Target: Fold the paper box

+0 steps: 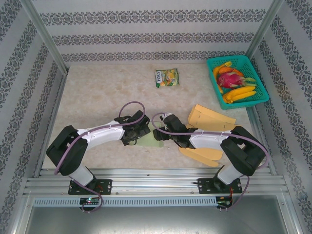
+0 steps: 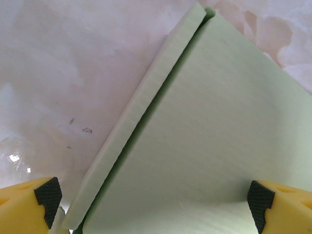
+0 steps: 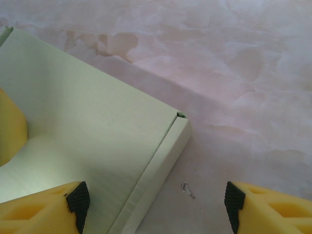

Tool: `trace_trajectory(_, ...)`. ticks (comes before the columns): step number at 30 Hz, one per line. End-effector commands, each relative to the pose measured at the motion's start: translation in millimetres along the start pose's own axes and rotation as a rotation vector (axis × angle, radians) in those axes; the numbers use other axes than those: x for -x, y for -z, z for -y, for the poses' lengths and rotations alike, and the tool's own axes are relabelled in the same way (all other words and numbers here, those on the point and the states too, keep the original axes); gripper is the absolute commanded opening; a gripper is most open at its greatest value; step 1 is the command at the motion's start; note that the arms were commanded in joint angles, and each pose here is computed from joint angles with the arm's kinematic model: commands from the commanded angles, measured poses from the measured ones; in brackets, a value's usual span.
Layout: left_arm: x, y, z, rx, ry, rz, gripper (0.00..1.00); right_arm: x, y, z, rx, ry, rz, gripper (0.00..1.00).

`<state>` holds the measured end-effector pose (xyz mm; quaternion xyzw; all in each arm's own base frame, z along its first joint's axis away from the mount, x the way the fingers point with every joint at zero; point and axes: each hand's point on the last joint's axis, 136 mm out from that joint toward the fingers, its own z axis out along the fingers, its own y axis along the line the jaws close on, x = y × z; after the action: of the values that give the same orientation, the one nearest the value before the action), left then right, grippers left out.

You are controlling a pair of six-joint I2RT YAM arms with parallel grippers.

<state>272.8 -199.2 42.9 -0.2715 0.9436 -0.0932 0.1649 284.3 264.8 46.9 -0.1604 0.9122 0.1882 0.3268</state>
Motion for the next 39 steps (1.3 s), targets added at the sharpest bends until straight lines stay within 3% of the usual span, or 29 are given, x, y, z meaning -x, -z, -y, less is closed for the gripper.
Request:
trace_trajectory(1, -3.4, -0.2, 1.0, 0.014, 0.019, -0.004, 1.0, -14.0, -2.3, 4.1, 0.001, 0.004, -0.044, 0.75)
trace_trajectory(26, -13.6, -15.5, -21.4, 0.053, 0.051, -0.006, 0.95, -10.7, 2.4, 3.0, 0.002, -0.002, -0.033, 0.76)
trace_trajectory(33, -14.3, -16.2, -25.9, 0.062, 0.048, -0.003, 0.95, -0.8, 24.1, -10.3, 0.014, 0.006, 0.01, 0.76)
trace_trajectory(39, -14.4, -15.3, -27.6, 0.066, 0.043, -0.003, 0.95, 2.2, 51.9, -20.7, 0.03, -0.04, 0.061, 0.71)
